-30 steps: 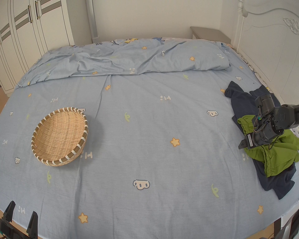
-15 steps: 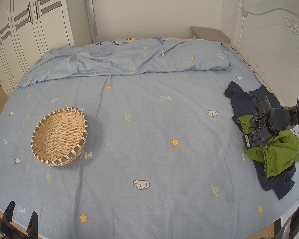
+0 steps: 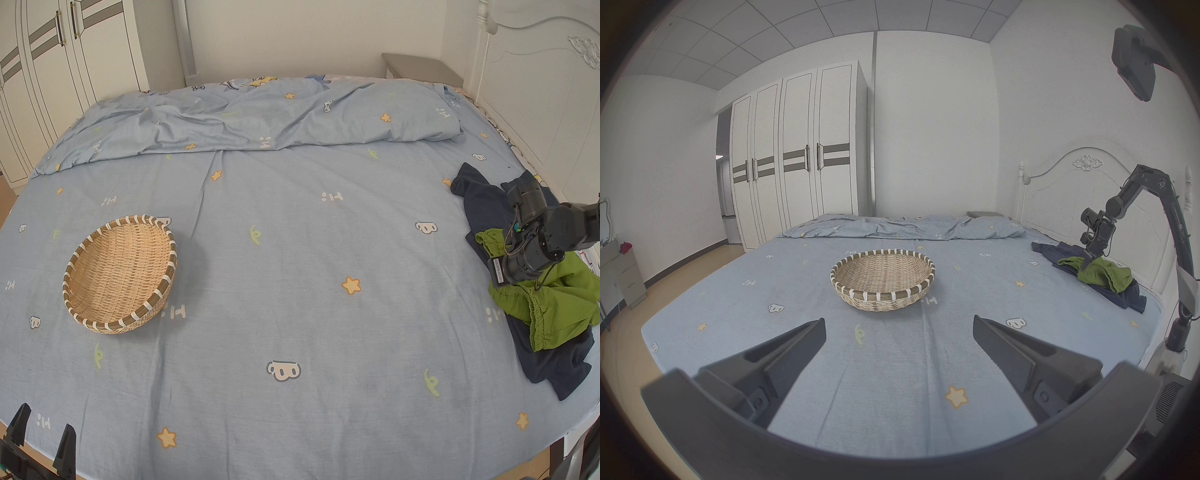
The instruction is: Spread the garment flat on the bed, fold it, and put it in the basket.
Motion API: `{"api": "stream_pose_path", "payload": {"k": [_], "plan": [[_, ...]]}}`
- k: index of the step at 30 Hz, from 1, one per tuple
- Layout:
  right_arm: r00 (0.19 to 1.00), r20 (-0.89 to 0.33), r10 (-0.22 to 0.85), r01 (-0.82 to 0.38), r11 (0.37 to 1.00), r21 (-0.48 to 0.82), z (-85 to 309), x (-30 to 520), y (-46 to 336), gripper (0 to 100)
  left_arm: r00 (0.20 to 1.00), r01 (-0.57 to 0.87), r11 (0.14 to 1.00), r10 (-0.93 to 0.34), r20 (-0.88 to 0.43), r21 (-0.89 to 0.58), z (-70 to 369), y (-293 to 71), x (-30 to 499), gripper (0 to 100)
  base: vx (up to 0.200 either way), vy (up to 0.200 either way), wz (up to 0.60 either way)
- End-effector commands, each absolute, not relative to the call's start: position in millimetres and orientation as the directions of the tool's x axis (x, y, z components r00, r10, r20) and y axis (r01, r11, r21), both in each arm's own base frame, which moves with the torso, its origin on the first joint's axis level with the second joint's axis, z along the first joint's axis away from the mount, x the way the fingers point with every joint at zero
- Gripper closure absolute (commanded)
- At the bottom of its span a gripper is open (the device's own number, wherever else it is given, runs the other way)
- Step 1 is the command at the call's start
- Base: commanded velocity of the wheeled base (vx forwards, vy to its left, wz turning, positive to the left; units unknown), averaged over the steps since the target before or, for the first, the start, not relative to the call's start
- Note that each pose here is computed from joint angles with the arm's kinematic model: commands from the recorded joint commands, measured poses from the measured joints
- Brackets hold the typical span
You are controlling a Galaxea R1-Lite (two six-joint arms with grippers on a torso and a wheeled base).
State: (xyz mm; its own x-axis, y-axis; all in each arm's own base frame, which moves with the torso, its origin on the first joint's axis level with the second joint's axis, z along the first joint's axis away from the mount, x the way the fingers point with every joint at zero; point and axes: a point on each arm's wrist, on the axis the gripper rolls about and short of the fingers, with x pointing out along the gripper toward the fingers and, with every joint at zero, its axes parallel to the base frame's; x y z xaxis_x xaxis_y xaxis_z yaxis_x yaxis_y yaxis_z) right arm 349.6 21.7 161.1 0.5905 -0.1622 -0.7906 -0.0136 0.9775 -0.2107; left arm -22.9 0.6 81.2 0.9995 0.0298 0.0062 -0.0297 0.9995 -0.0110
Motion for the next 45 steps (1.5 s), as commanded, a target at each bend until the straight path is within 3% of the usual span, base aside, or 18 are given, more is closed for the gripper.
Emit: {"api": "stream_pose_path", "payload": {"k": [1,3,4,9,22,26,32,37,43,45], "plan": [[0.692,-0.718,-0.078,0.034,0.997,-0.075,238.8,322.1,11.4,100,1.0,-0.031,0.999,0.031,0.005,-0.011,76.0,0.6,-22.8,0,0.0,0.0,0.0],[0.692,-0.718,-0.078,0.034,0.997,-0.075,238.8,322.1,11.4,100,1.0,-0.031,0.999,0.031,0.005,-0.011,76.0,0.6,-22.8,0,0.0,0.0,0.0],[0.693,-0.72,0.027,-0.002,0.999,0.036,279.5,293.3,7.9,100,1.0,-0.031,0.999,0.031,0.005,-0.012,76.0,0.6,-22.8,0,0.0,0.0,0.0],[0.722,-0.665,0.191,-0.06,0.975,0.215,321.3,256.3,8.0,100,1.0,-0.031,0.999,0.031,0.005,-0.011,76.0,0.6,-22.8,0,0.0,0.0,0.0],[0.787,-0.541,0.296,-0.104,0.929,0.355,360.2,215.7,26.8,100,1.0,-0.031,0.999,0.031,0.005,-0.011,76.0,0.6,-22.8,0,0.0,0.0,0.0],[0.816,-0.409,0.409,-0.18,0.852,0.492,392.8,189.6,48.8,100,1.0,-0.031,0.999,0.031,0.005,-0.012,76.0,0.6,-22.8,0,0.0,0.0,0.0],[0.776,-0.282,0.564,-0.356,0.761,0.543,420.8,146.6,68.5,100,1.0,-0.031,0.999,0.031,0.005,-0.011,76.0,0.6,-22.8,0,0.0,0.0,0.0],[0.712,-0.306,0.632,-0.404,0.725,0.558,415.9,143.3,85.0,100,1.0,-0.031,0.999,0.031,0.005,-0.012,76.0,0.6,-22.8,0,0.0,0.0,0.0],[0.603,-0.472,0.643,-0.37,0.75,0.549,367.1,172.4,119.9,100,1.0,-0.031,0.999,0.031,0.005,-0.012,76.0,0.6,-22.8,0,0.0,0.0,0.0],[0.561,-0.515,0.648,-0.37,0.753,0.543,333.6,189.3,140.7,100,1.0,-0.031,0.999,0.031,0.005,-0.012,76.0,0.6,-22.8,0,0.0,0.0,0.0]]}}
